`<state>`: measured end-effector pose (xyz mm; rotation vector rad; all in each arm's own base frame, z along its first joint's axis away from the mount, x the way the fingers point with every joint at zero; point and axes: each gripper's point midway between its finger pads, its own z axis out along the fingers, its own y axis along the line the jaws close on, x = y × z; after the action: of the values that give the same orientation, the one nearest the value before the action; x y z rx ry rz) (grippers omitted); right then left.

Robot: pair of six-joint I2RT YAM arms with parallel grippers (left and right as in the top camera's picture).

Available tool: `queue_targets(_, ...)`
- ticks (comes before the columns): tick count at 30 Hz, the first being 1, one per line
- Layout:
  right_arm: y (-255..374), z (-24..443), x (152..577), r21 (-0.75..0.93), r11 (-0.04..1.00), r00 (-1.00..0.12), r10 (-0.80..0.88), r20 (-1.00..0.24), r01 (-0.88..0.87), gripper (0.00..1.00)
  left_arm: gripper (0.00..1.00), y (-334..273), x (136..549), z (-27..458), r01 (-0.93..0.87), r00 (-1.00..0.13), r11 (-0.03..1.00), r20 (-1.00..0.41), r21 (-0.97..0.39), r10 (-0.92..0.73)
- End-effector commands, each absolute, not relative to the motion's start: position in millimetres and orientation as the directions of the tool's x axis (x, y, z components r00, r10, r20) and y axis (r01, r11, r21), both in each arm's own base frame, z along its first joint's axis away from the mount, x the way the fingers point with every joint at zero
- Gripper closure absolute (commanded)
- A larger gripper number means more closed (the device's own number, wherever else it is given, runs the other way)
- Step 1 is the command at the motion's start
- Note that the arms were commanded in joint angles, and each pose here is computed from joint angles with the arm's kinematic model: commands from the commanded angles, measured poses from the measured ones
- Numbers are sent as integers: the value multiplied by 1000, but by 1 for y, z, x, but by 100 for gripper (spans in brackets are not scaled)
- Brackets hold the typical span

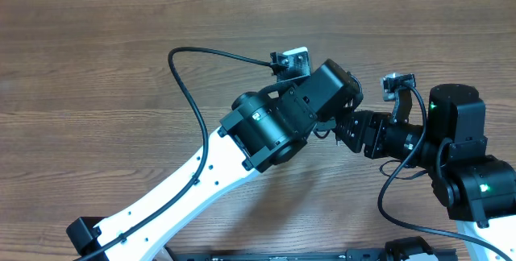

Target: Untangle cables

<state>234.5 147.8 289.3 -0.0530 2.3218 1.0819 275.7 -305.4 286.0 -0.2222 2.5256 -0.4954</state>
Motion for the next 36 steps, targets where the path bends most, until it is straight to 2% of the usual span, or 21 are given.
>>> queue_targets(1,151,303,233,698,649,-821,194,-537,-303,49,96,-318,269,291,25,-839,922,-509,-386,-191)
queue_targets(10,151,302,233,697,650,-820,194,-538,-303,50,96,-317,270,290,36,-837,927,-518,-374,-176)
queue_targets(13,151,303,234,697,649,-819,194,-539,-304,65,96,-317,270,291,36,-837,926,-518,-375,-177)
queue_targets(16,151,301,235,698,650,-823,194,-535,-300,74,96,-317,270,291,36,-837,926,-518,-375,-177)
queue_targets(26,145,285,243,682,692,-841,205,-500,-236,95,96,-315,270,290,32,-836,930,-519,-365,-175)
queue_targets(32,140,280,244,666,716,-842,215,-494,-209,96,96,-308,272,289,-20,-825,931,-520,-365,-221)
queue_targets(36,139,279,244,662,721,-843,216,-493,-203,96,95,-293,274,285,-149,-804,917,-494,-370,-330)
